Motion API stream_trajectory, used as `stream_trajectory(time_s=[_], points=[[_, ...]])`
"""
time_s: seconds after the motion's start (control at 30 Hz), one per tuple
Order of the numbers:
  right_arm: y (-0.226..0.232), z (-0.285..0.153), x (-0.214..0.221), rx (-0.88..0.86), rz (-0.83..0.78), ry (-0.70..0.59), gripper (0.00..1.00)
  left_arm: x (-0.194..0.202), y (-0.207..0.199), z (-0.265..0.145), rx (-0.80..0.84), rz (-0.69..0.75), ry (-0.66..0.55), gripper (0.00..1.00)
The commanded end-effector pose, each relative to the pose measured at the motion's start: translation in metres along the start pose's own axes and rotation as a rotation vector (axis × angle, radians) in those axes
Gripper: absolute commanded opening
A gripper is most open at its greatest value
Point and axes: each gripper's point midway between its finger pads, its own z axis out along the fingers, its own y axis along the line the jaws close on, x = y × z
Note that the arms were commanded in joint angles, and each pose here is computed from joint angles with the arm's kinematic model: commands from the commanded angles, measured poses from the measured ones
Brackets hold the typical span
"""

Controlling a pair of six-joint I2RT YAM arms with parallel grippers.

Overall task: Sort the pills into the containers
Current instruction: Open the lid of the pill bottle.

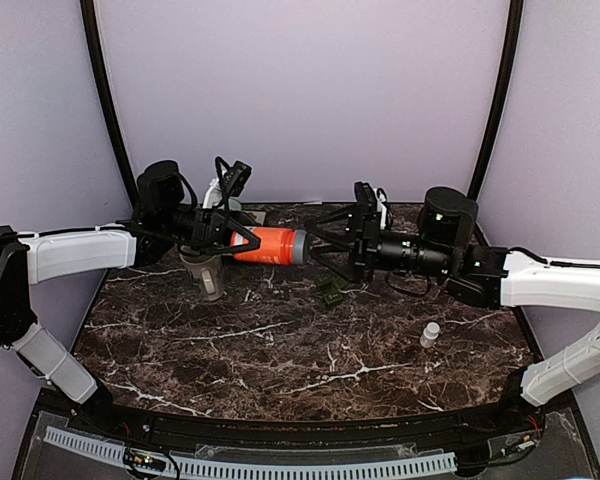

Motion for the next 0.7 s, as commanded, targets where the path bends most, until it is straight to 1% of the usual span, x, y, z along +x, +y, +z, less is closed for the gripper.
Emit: stream_trajectory(time_s=[0.0, 0.43, 0.53, 0.67], points=[[0.023, 0.003, -0.009, -0.073, -0.022, -0.01, 0.85, -0.008, -0.01, 0.002, 0.016, 0.059, 0.002, 0.0], [0.02, 0.013, -0.006, -0.062, -0.024, 0.024, 0.85, -0.009, -0.008, 0.002, 0.015, 0.057, 0.002, 0.0], [0.019, 0.015, -0.004, -0.054, -0.028, 0.034, 0.83, -0.008, -0.008, 0.002, 0.014, 0.056, 0.002, 0.0], [0.016, 0.019, -0.001, -0.044, -0.027, 0.048, 0.78, -0.009, -0.007, 0.002, 0.013, 0.058, 0.001, 0.0]])
